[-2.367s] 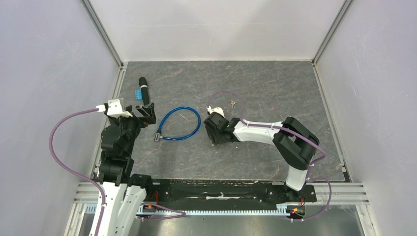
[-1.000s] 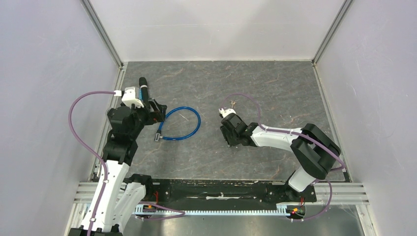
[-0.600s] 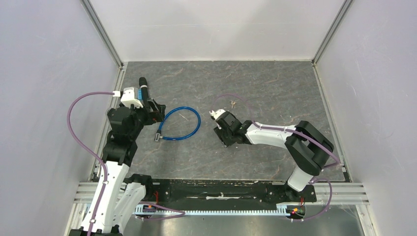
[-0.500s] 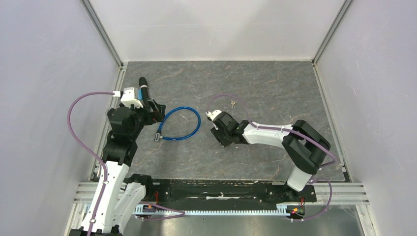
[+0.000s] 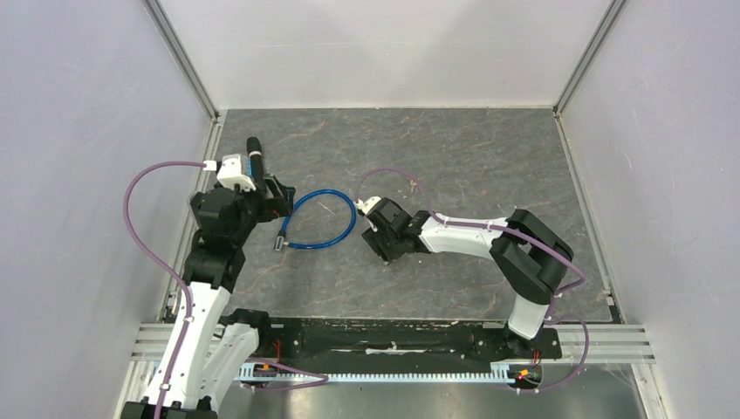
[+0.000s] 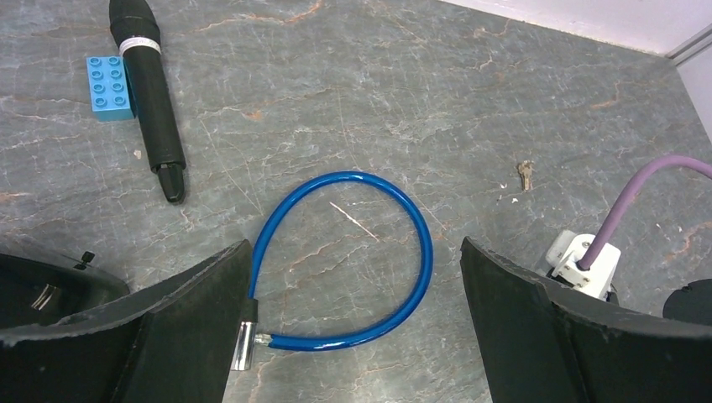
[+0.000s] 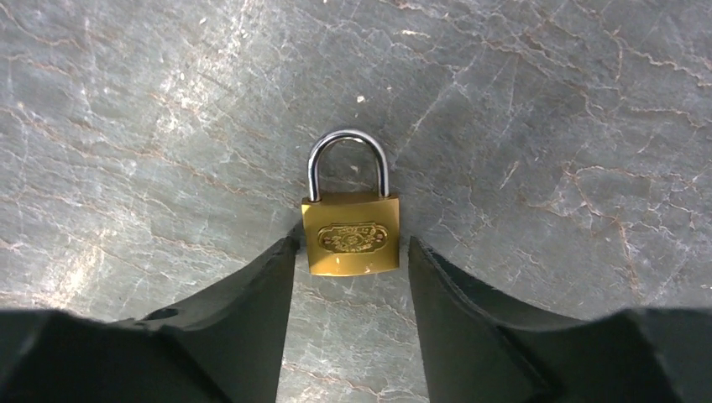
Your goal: Unlock with the key
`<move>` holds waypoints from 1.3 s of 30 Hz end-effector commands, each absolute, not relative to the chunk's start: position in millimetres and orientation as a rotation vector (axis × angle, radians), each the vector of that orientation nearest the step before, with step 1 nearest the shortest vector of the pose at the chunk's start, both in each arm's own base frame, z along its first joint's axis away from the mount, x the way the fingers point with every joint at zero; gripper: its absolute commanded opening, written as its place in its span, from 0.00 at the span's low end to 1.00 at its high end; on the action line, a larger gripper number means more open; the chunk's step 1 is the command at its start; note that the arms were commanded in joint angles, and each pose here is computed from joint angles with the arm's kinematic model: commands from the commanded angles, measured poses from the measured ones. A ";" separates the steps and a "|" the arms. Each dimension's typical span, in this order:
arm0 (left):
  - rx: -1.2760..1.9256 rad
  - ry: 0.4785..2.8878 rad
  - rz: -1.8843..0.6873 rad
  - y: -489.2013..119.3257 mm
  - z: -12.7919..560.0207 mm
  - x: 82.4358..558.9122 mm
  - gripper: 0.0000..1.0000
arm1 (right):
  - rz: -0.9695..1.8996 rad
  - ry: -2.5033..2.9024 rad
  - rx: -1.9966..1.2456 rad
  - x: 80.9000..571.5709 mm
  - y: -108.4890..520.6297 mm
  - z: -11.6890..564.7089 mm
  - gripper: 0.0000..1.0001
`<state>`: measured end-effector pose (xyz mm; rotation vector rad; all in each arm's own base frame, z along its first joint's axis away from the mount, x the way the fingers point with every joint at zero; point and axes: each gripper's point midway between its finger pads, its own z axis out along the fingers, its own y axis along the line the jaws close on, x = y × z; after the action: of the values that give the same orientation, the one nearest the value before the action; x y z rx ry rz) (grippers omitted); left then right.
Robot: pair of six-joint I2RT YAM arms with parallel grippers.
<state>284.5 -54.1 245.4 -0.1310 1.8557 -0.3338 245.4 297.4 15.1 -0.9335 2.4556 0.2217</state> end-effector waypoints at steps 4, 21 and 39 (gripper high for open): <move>-0.127 1.869 -0.316 -52.7 242.8 286.1 0.98 | 0.241 2.394 -0.904 256.6 300.4 56.0 0.71; -0.122 1.874 -0.318 -53.3 242.3 285.5 0.98 | 0.083 2.555 -0.264 318.4 153.2 37.7 0.61; -0.103 1.884 -0.351 -59.5 240.0 285.8 0.98 | 0.119 2.597 -0.204 327.2 129.0 10.5 0.27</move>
<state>283.3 -54.2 233.7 -0.1354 1.9046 -0.3294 331.0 121.5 13.5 -0.1834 2.6007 0.0576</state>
